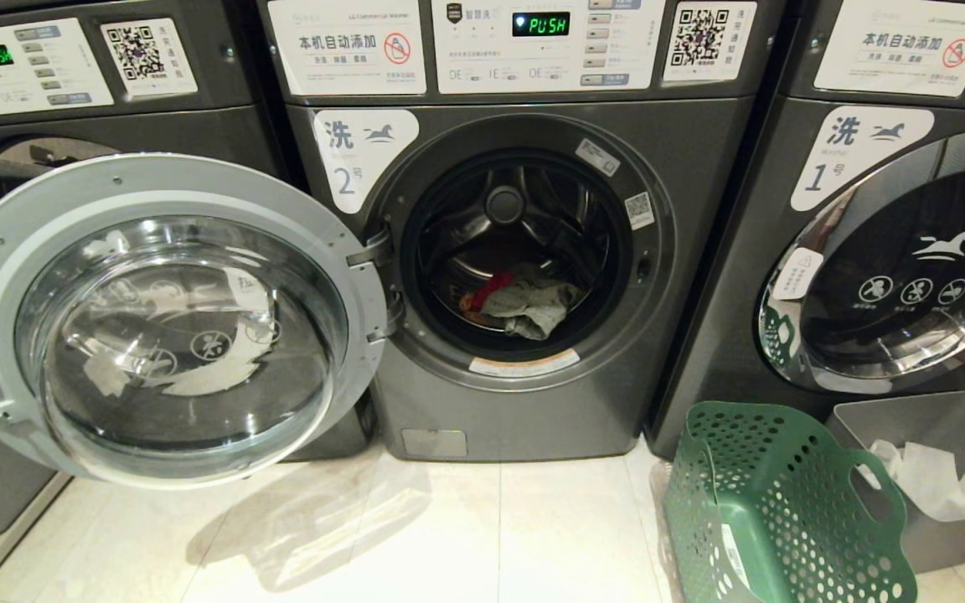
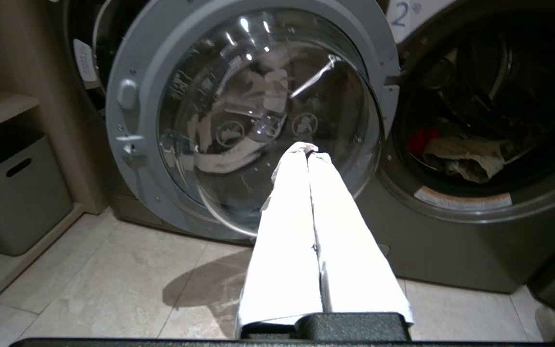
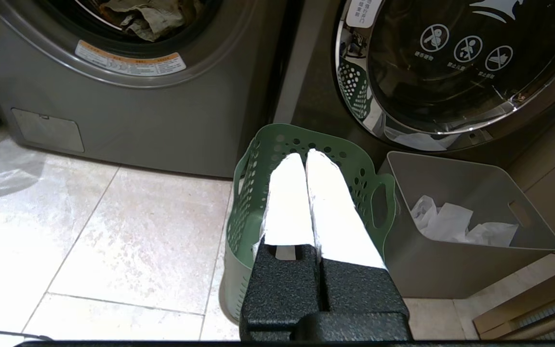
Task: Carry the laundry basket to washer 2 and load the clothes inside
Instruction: Close the washing machine door with the left hand
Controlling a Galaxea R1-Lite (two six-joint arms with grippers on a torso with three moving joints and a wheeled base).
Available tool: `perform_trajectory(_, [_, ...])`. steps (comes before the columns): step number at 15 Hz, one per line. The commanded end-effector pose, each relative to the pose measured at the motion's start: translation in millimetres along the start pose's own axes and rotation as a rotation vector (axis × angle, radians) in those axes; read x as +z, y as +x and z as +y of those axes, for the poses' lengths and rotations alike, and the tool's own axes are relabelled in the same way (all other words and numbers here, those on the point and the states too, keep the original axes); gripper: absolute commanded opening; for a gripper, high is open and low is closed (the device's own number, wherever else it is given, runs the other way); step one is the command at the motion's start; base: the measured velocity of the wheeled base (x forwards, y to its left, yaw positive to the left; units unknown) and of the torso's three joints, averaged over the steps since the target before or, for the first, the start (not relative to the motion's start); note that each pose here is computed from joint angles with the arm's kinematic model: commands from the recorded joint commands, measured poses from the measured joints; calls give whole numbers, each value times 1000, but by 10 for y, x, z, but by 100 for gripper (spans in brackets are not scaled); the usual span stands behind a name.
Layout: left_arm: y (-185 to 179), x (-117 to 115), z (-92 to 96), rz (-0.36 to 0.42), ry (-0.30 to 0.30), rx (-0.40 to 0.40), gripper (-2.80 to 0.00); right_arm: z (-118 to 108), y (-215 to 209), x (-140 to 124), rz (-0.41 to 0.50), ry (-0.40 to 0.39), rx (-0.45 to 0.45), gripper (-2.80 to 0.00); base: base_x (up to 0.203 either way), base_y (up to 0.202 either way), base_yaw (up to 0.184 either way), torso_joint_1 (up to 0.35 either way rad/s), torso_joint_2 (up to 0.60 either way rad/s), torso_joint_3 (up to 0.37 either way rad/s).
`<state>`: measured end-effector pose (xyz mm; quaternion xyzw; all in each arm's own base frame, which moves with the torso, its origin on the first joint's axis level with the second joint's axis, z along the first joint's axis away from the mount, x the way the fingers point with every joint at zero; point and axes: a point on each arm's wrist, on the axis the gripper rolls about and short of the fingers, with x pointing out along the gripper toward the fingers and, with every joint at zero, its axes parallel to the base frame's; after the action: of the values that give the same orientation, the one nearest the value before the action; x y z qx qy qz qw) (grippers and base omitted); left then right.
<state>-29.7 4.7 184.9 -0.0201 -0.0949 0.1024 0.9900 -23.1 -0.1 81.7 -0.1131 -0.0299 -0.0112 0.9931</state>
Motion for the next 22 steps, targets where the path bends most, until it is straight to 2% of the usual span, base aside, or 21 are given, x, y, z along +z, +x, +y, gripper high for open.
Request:
perform_trajectory(1, [756, 499, -160, 145, 28, 52, -280, 0, 1, 1, 0, -2, 0, -280, 0, 0, 0, 0, 0, 0])
perform_trajectory(3, [1442, 832, -285, 153, 29, 102, -280, 1, 1, 1, -1, -12, 5, -280, 0, 0, 0, 0, 0, 0])
perform_trajectory(5, [2169, 990, -322, 141, 30, 154, -280, 0, 1, 1, 0, -3, 3, -280, 0, 0, 0, 0, 0, 0])
perform_trajectory(7, [2765, 1034, -213, 116, 35, 190, -280, -1, 1, 2, -1, 17, 0, -280, 0, 0, 0, 0, 0, 0])
perform_trajectory(9, [3152, 1040, -50, 78, 40, 211, -280, -1, 1, 4, -2, 26, -2, -280, 0, 0, 0, 0, 0, 0])
perform_trajectory(12, [3549, 1046, 151, -6, 50, 217, -280, -2, 1, 4, -1, 48, -6, -280, 0, 0, 0, 0, 0, 0])
perform_trajectory(17, [4039, 1001, 451, -53, 42, 150, -280, -2, 1, 4, -1, 49, -6, -280, 0, 0, 0, 0, 0, 0])
perform_trajectory(19, [4216, 1053, 522, -102, -24, 119, -280, -3, 1, 4, -1, 51, -8, -280, 0, 0, 0, 0, 0, 0])
perform_trajectory(20, [4297, 1025, 570, -105, -68, 98, -280, -3, 1, 4, -1, 52, -8, -280, 0, 0, 0, 0, 0, 0])
perform_trajectory(22, [4391, 901, 658, -69, -93, 53, -280, -3, 1, 4, -1, 57, -8, -280, 0, 0, 0, 0, 0, 0])
